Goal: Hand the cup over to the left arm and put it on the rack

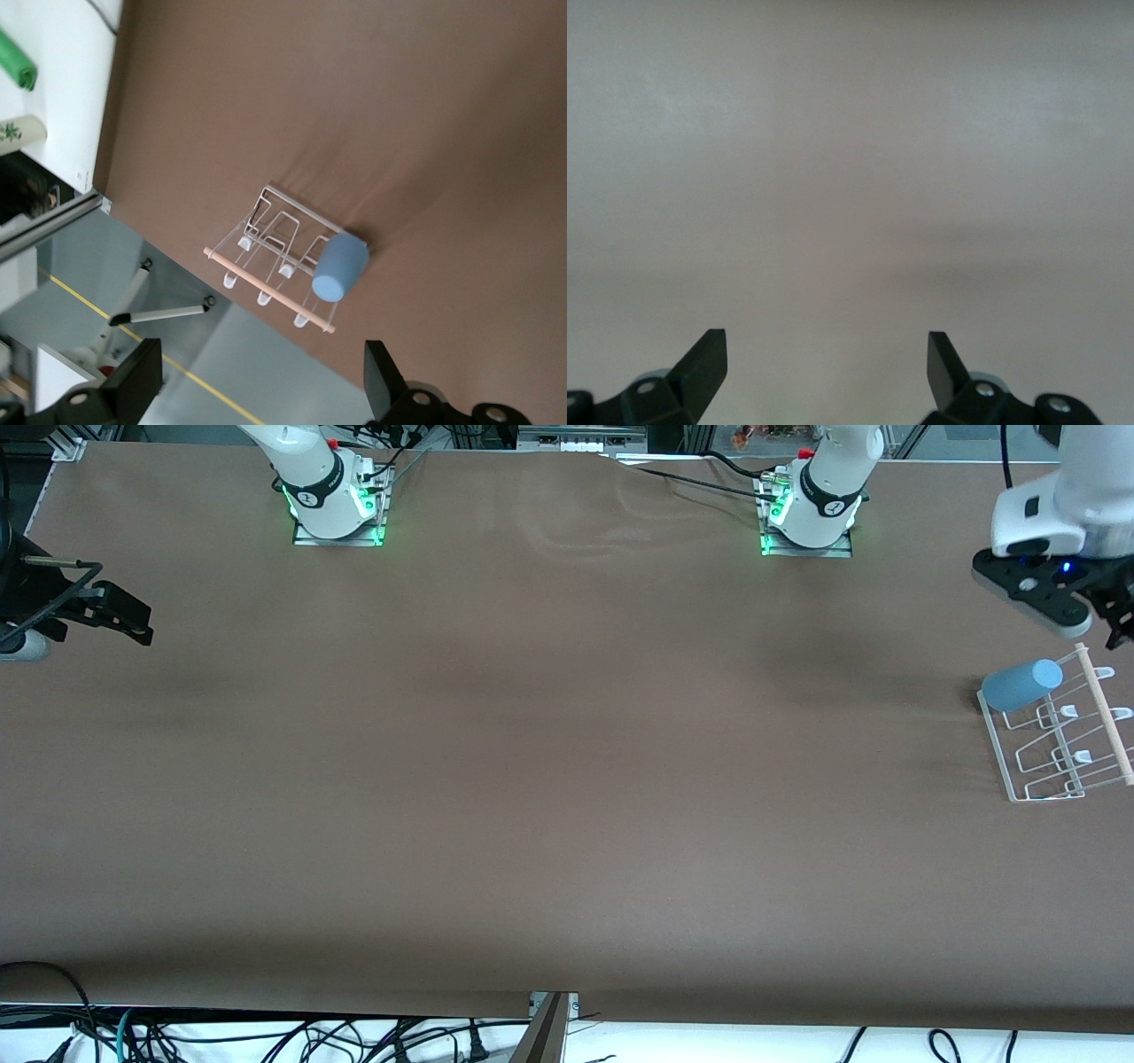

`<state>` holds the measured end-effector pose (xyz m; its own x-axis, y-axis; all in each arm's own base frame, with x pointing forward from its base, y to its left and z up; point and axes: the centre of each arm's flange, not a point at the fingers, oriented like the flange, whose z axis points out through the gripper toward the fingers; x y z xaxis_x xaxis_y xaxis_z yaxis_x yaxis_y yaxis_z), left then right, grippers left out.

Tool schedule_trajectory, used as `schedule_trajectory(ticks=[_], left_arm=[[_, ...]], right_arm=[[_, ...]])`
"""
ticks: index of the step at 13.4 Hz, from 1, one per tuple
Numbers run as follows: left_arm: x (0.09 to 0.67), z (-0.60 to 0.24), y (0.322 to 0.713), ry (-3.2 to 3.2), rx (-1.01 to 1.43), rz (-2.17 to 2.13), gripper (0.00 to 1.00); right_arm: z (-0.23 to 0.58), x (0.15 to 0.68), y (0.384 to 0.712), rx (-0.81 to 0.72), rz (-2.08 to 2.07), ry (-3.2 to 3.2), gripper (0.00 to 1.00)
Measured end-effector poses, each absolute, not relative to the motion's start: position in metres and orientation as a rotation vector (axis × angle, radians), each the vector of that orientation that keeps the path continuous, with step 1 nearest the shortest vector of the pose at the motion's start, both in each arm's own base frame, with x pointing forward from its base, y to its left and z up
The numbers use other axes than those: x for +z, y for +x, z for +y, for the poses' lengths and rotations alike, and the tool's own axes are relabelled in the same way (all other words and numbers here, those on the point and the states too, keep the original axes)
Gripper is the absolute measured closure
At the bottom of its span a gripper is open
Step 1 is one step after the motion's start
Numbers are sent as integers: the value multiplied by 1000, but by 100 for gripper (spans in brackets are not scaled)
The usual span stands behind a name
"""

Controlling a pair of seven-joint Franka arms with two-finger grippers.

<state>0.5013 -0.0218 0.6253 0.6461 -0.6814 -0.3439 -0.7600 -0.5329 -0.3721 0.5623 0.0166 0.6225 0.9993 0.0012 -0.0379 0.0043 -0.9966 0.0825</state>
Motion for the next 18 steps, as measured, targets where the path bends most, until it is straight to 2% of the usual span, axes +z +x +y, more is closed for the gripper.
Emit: schedule_trajectory(ticks=[3,7,10,13,18], left_arm=[[651,-17,503,-2669,75,761,0],[636,53,518,-3104,-79,331,0],[626,43,526,-3186,-75,30,0],[615,10,534,-3177,-42,-25,0],[609,18,538,-3114,-28,-23,0]], right_arm=[[15,622,563,-60,-4,3069,0],[13,622,563,-61,-10,3070,0],[13,622,563,-61,-10,3071,0],[13,622,563,-61,-10,3071,0],[13,622,563,-61,-10,3071,0]])
